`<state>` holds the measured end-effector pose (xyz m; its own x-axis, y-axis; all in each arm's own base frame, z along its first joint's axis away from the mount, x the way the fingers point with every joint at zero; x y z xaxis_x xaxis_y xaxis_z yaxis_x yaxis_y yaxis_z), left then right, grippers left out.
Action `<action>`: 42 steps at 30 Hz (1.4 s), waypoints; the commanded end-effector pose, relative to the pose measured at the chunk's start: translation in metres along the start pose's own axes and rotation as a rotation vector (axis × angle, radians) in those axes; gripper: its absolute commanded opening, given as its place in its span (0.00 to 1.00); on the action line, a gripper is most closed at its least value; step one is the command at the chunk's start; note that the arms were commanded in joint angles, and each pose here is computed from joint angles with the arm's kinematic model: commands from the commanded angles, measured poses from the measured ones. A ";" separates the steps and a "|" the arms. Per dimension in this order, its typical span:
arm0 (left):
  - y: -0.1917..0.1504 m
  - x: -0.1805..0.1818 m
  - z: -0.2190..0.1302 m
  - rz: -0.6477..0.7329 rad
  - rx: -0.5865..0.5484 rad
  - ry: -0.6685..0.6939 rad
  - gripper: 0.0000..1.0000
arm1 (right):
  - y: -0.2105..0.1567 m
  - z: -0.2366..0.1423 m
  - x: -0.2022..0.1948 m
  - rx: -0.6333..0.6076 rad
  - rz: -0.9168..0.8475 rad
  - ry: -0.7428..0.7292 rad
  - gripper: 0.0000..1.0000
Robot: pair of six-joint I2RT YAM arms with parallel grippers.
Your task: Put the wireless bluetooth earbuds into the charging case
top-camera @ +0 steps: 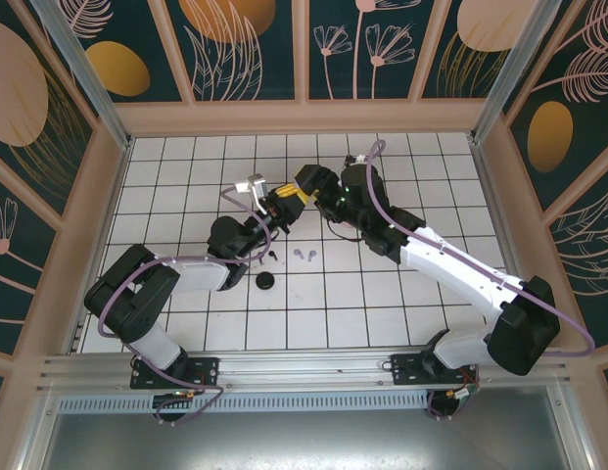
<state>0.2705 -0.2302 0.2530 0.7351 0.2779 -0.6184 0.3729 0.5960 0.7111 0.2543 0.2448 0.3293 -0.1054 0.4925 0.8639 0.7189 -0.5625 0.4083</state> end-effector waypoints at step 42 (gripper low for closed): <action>0.003 -0.026 0.022 0.072 0.435 -0.179 0.00 | 0.029 -0.080 -0.065 0.063 -0.898 0.148 0.87</action>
<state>0.2644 -0.2514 0.2630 0.8038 0.1993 -0.5605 0.5267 0.1996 0.8263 0.2270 0.1421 0.3161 -0.6954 0.6639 0.2752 0.3688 0.0009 0.9295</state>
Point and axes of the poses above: each hand's point on the last joint's axis, 136 mm out from that joint toward the fingers, its own z axis out along the fingers, its own x axis along the line the jaws close on, y = z × x, the point moved 10 cm from there along -z, back along the fingers, and after that the axes turned 7 degrees about -z, right-handed, at the moved point
